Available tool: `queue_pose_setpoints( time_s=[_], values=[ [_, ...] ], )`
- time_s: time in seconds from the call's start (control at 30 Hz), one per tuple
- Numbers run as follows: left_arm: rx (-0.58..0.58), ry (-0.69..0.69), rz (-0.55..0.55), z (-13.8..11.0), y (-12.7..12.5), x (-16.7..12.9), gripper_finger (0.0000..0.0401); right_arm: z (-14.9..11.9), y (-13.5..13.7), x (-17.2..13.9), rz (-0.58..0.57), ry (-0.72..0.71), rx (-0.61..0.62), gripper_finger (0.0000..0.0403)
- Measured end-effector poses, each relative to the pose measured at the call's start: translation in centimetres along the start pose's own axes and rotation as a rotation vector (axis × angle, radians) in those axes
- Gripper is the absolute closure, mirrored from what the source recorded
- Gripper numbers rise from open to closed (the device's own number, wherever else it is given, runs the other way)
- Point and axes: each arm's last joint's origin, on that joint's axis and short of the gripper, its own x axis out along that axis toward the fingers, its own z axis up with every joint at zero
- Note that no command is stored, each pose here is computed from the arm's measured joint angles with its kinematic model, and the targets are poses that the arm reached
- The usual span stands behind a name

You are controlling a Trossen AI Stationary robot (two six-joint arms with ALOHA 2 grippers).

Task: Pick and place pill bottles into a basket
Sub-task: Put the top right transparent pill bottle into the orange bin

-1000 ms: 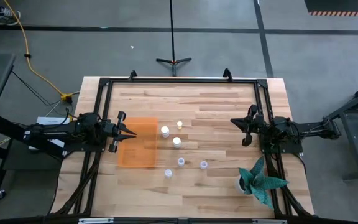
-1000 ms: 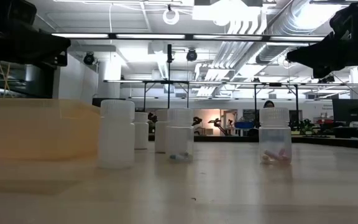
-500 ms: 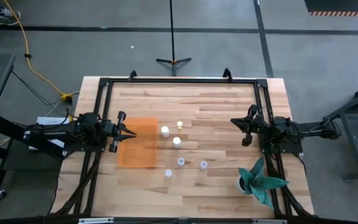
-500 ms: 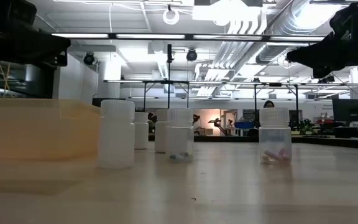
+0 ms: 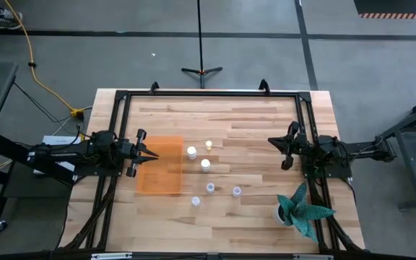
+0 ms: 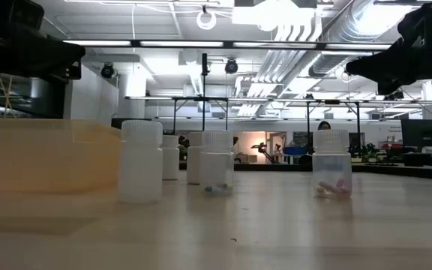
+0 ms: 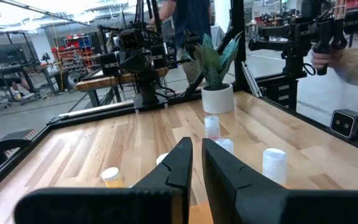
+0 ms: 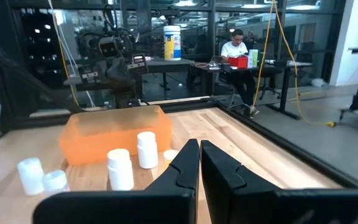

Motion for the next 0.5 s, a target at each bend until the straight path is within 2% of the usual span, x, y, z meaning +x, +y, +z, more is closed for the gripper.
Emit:
queue_pose_setpoints(
  time_s=[0.1, 0.33, 0.4, 0.5],
  values=[
    [0.000, 0.000, 0.003, 0.00, 0.01, 0.00, 0.0330, -0.01, -0.01, 0.00, -0.004, 0.000, 0.057, 0.0396],
    [0.001, 0.011, 0.066, -0.03, 0.19, -0.01, 0.0329, 0.07, -0.06, 0.01, -0.016, -0.008, 0.033, 0.0393],
    [-0.002, 0.013, 0.077, -0.03, 0.23, -0.01, 0.0329, 0.21, 0.00, 0.02, 0.004, -0.021, 0.082, 0.0380],
    [-0.012, 0.012, 0.085, -0.02, 0.25, -0.01, 0.0329, 0.34, 0.22, 0.17, 0.057, -0.026, 0.122, 0.0337]
  ],
)
